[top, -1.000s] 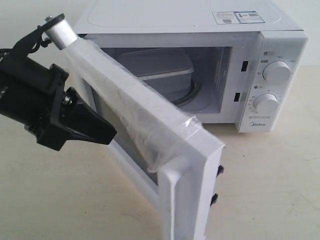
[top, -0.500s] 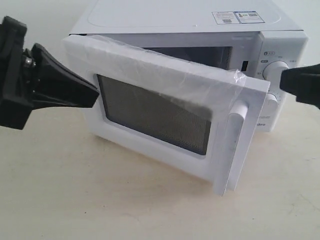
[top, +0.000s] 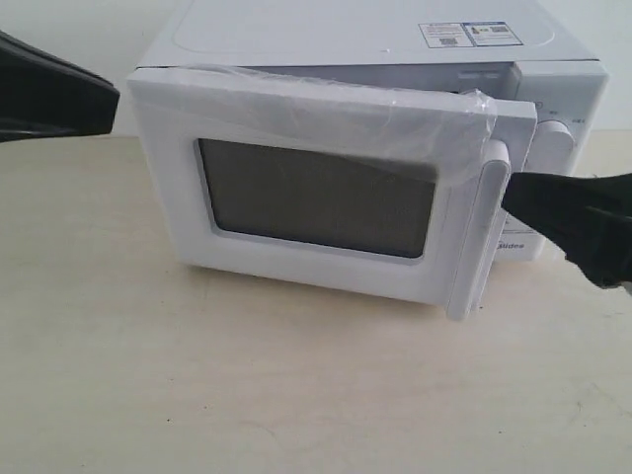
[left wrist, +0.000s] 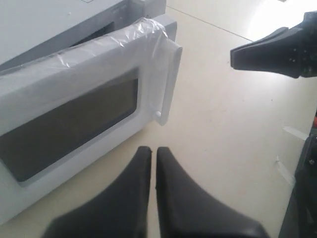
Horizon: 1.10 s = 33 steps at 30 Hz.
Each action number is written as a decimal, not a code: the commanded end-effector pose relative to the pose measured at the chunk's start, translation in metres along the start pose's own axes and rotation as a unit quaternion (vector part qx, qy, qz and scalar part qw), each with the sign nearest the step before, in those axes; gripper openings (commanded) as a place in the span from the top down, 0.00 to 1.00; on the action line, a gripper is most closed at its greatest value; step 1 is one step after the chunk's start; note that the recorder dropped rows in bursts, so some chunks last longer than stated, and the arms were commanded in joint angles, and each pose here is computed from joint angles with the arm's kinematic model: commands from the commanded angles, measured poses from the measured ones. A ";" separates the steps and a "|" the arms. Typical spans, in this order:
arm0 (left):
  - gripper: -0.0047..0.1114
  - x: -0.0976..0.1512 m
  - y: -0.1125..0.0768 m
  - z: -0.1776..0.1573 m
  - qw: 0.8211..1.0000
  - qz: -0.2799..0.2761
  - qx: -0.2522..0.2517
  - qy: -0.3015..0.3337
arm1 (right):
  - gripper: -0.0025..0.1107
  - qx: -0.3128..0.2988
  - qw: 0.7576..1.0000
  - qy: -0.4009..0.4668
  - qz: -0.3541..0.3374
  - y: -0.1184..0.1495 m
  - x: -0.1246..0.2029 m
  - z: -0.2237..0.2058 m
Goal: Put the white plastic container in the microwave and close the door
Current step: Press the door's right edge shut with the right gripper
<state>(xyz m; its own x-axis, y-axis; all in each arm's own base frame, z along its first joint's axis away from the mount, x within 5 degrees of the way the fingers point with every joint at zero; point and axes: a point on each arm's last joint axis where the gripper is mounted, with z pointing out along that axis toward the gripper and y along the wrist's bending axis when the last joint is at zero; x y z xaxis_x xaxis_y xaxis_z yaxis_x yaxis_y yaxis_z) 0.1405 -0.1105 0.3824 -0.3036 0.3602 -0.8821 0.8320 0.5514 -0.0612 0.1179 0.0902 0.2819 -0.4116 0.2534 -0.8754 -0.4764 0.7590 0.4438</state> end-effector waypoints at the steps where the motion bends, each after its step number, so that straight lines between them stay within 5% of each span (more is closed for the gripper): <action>1: 0.92 -0.004 -0.004 -0.009 1.000 -0.003 -0.007 -0.020 | 0.98 -0.045 0.998 -0.030 -0.025 0.006 -0.002 0.016; 14: 0.92 -0.003 -0.006 -0.010 1.000 -0.024 0.000 -0.012 | 0.98 0.061 0.992 -0.087 -0.070 -0.022 0.008 0.071; 33: 0.92 -0.002 -0.006 -0.010 1.000 -0.026 0.002 -0.009 | 0.98 0.111 0.983 -0.089 -0.116 -0.032 0.007 0.136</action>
<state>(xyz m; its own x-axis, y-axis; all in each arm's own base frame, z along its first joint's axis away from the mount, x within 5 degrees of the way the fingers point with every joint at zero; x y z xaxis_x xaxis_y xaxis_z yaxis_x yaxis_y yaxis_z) 0.1340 -0.1077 0.3862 -0.3390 0.3207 -0.8845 0.8138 0.5717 -0.1046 0.2308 0.1468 0.2332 -0.1806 0.1487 -0.9723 -0.3603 0.9098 0.2060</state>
